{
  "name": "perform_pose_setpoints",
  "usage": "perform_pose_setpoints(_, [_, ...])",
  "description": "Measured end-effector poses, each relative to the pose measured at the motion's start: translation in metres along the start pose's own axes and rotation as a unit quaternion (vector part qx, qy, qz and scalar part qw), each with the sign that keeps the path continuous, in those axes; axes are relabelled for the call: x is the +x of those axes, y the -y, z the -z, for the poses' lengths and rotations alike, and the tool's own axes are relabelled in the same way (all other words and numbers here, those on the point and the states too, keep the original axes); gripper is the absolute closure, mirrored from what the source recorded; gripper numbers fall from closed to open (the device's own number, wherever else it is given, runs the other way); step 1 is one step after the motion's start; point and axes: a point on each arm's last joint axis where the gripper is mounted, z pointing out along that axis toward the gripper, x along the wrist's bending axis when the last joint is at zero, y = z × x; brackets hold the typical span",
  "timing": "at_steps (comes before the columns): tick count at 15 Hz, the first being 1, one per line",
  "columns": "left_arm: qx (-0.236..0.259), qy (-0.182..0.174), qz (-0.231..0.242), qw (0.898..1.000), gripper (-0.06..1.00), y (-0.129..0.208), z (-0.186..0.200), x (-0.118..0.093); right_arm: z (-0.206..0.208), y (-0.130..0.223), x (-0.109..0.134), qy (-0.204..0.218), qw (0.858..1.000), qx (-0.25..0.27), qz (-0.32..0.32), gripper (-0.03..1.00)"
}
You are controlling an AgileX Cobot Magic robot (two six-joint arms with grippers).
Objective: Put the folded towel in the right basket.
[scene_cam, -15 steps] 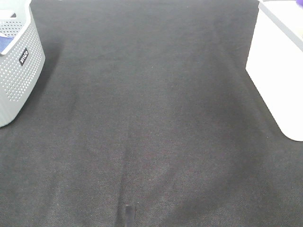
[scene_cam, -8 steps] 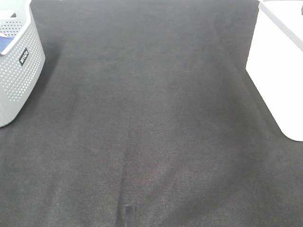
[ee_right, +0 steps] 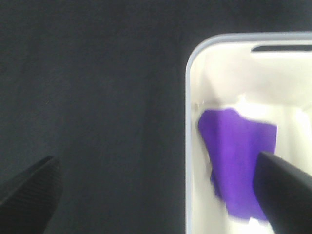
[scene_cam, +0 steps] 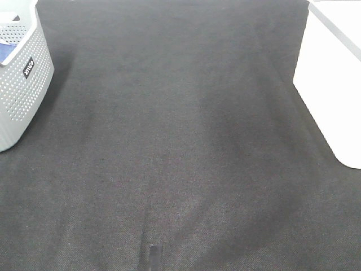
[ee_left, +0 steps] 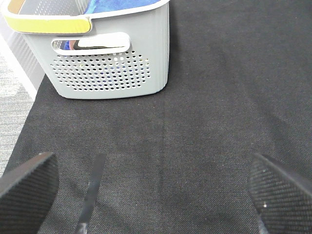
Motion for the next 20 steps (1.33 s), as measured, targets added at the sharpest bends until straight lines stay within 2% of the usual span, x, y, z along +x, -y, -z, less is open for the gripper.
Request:
perform_pose_setpoints(3, [0.0, 0.0, 0.0, 1.0, -0.05, 0.0, 0.0, 0.0, 0.068, 0.056, 0.003, 0.004, 1.0, 0.024, -0.003, -0.01])
perform_pose_setpoints(4, [0.0, 0.0, 0.0, 1.0, -0.05, 0.0, 0.0, 0.0, 0.068, 0.056, 0.003, 0.004, 1.0, 0.024, -0.003, -0.01])
perform_pose_setpoints(7, [0.0, 0.0, 0.0, 1.0, -0.05, 0.0, 0.0, 0.0, 0.142, 0.156, 0.007, 0.002, 1.0, 0.009, -0.004, -0.01])
perform_pose_setpoints(9, [0.0, 0.0, 0.0, 1.0, -0.05, 0.0, 0.0, 0.0, 0.177, 0.224, 0.009, 0.0, 0.999, -0.034, -0.005, -0.01])
perform_pose_setpoints(11, [0.0, 0.0, 0.0, 1.0, -0.05, 0.0, 0.0, 0.0, 0.191, 0.289, 0.01, 0.0, 0.996, -0.088, -0.003, -0.01])
perform_pose_setpoints(13, [0.0, 0.0, 0.0, 1.0, -0.05, 0.0, 0.0, 0.0, 0.197, 0.34, 0.01, 0.0, 0.992, -0.13, -0.001, -0.01])
perform_pose_setpoints(14, [0.0, 0.0, 0.0, 1.0, -0.05, 0.0, 0.0, 0.0, 0.201, 0.381, 0.01, -0.001, 0.985, -0.174, 0.002, -0.01])
perform_pose_setpoints(15, [0.0, 0.0, 0.0, 1.0, -0.05, 0.0, 0.0, 0.0, 0.2, 0.399, 0.011, -0.001, 0.982, -0.19, 0.003, -0.01])
perform_pose_setpoints(17, [0.0, 0.0, 0.0, 1.0, -0.05, 0.0, 0.0, 0.0, 0.197, 0.408, 0.01, -0.001, 0.982, -0.187, 0.003, -0.01])
perform_pose_setpoints(20, [0.0, 0.0, 0.0, 1.0, -0.05, 0.0, 0.0, 0.0, 0.18, 0.415, 0.01, -0.001, 0.988, -0.153, 0.03, -0.01])
